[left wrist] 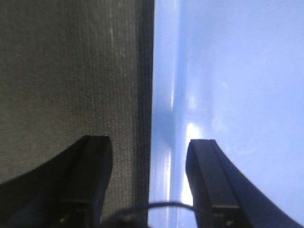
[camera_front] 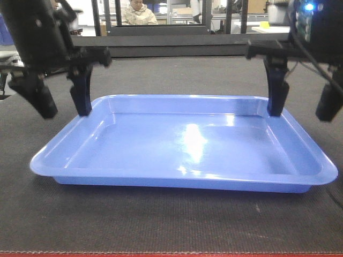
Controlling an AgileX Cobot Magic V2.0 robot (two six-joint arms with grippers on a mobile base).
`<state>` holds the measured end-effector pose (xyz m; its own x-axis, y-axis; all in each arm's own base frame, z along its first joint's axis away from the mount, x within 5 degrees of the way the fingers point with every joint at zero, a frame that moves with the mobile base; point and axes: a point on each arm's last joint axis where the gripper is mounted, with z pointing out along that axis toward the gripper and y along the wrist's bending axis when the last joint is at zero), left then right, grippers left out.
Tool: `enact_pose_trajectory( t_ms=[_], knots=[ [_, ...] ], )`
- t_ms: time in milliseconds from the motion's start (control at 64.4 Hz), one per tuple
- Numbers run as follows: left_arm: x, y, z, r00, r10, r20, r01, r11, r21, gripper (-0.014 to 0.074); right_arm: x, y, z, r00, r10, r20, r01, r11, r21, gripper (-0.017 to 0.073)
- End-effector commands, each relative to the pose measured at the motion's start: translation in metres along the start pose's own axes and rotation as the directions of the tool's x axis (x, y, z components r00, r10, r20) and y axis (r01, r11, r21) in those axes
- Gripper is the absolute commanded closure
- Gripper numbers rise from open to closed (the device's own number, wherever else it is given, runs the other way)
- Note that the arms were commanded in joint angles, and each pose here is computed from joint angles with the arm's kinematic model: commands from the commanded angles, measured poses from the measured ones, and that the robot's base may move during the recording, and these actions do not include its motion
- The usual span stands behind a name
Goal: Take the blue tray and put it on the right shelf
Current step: 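Lower both grippers onto the tray's opposite side rims, then close both grippers on the tray's side rims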
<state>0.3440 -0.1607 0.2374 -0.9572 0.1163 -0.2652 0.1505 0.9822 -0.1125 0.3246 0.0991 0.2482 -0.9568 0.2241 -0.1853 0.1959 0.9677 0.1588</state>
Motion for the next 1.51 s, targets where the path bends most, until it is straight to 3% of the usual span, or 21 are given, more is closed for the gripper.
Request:
enact_pose_trajectory(
  t_ms=[0,404,606,1118,1351,1491],
  knots=[
    [-0.007,-0.002,-0.019,0.998,-0.006,0.066,0.005,1.0,0.025,0.0317,0.0,0.0,-0.013,0.998,0.013,0.064,-0.011,0.999,-0.032,0.0042],
    [-0.006,-0.002,-0.01,0.999,-0.008,0.034,0.007,1.0,0.018,0.0317,0.0,-0.001,0.013,1.0,0.018,0.011,-0.018,1.0,-0.004,0.0042],
    [-0.001,-0.002,-0.004,0.999,-0.008,-0.032,0.008,1.0,0.005,0.0317,-0.001,-0.001,0.013,1.0,0.019,0.019,-0.019,1.0,-0.008,0.0043],
    [-0.001,-0.002,-0.004,0.999,0.004,-0.042,-0.003,1.0,0.011,0.0318,-0.002,-0.002,0.013,1.0,0.003,0.027,-0.003,1.0,0.002,0.0045],
    [0.0,-0.004,-0.004,0.999,-0.01,-0.046,0.012,0.999,0.032,0.0321,-0.002,-0.002,0.013,1.0,-0.013,0.027,0.013,1.0,0.003,0.0223],
    [0.0,-0.004,-0.004,0.999,-0.01,-0.046,0.012,0.999,0.032,0.0382,-0.002,-0.002,0.013,1.0,-0.013,0.025,0.013,1.0,0.004,0.0253]
  ],
)
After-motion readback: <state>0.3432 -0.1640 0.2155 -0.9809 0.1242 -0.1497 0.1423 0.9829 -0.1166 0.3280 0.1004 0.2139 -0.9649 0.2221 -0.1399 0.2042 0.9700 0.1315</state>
